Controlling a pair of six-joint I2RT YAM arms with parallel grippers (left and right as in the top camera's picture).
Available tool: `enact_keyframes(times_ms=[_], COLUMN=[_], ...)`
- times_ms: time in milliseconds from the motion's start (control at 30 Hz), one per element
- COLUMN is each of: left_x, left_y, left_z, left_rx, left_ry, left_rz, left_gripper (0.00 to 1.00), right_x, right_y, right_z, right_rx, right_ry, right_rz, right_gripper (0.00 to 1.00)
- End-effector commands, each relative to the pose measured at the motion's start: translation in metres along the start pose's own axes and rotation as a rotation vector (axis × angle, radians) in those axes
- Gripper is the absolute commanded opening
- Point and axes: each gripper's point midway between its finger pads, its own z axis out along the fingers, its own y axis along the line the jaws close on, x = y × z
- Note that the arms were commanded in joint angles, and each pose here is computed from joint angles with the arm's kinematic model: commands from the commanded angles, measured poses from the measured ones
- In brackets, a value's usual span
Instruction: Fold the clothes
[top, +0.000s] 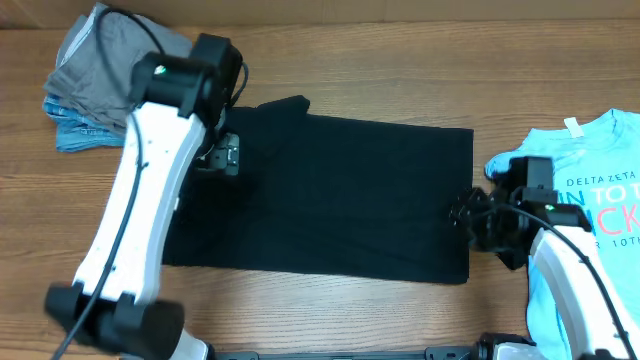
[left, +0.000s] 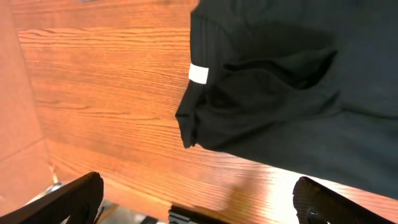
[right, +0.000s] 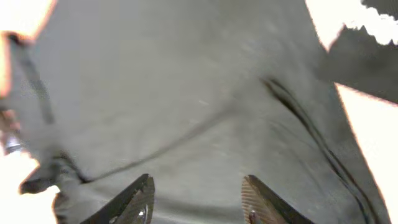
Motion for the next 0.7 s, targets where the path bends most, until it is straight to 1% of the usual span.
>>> enact_keyframes(times_ms=[0,67,200,333,433,600,667], left_x=[0.015,0.02,0.027,0.033,0.03,0.018,0.019], left_y=[0.022,0.029,0.034,0.026,0.023,0.002,0.001], left_z=[-0.049,-0.061,-0.071,-0.068,-0.062,-0.063,-0.063], left_rx=[0.063,0.076,0.094,0.132,0.132,0.233,0.239], left_ry=[-0.163,-0.215,-0.252,-0.223,-0.212,-0.227,-0.223], left_rz=[-0.077,-0.102,-0.118,-0.105,-0.101,-0.099,-0.097], left_gripper=[1.0,1.0,1.0,1.0,1.0,1.0,1.0], right_x=[-0.017,-0.019,-0.018,-0.016,-0.011,-0.01,-0.009], right_y=[0.041,0.054,0.064,0.067,0.072,0.075,0.075], right_z=[-0.034,-0.045,-0.056,-0.058,-0.059,-0.061,-0.062], right_rx=[-0.109,-0.142,-0.164,-0.18,-0.211,-0.225,-0.226], right_ry=[-0.074,-0.083,-0.078,-0.065,-0.044,-0.046,-0.047], right_rz=[-0.086,-0.139,-0.191,-0.192,-0.195,-0.234,-0.242], right_gripper=[0.52,0.55,0.63,0.64,0.67,0.7,0.71])
